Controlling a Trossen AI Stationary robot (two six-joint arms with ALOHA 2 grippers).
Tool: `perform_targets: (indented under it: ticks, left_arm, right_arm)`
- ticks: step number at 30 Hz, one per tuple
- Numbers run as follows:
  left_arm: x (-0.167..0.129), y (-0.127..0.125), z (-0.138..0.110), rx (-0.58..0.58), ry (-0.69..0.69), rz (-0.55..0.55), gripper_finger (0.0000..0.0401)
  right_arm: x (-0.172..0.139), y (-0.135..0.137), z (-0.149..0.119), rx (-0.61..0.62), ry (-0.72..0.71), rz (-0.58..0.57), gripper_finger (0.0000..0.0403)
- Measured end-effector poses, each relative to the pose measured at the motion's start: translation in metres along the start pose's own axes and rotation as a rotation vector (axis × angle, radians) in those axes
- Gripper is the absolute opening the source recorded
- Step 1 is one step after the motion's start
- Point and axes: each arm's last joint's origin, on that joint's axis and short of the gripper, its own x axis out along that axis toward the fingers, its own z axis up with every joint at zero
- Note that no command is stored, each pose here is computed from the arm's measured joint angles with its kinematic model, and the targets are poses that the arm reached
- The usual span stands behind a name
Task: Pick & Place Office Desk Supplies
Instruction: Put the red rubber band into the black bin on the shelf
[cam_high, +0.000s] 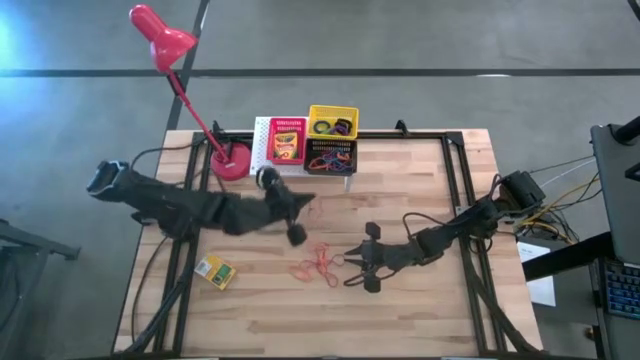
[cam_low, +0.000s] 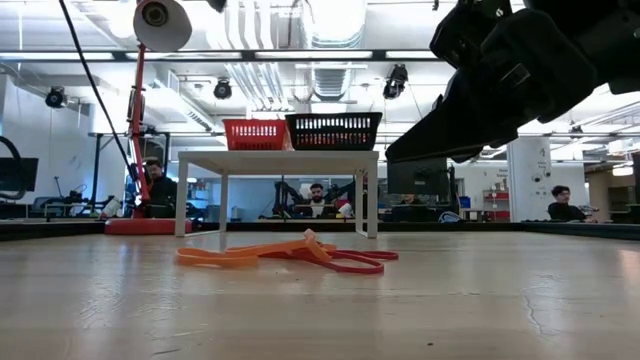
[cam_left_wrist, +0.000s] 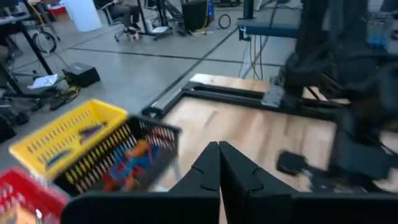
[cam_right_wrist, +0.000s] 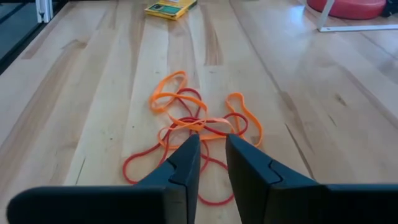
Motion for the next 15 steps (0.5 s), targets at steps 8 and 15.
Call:
perform_targets:
  ticks: [8,15]
  left_arm:
    - [0.034,0.067,0.031,-0.024,-0.028,0.127,0.0000]
    - [0.058,0.110,0.018,-0.043,-0.006,0.102,0.0000]
  right_arm:
    - [0.000,0.000,0.000,0.001,-0.002,0.001,0.0071]
    - [0.000,0.000,0.000,-0.002,-0.003,0.001,0.0074]
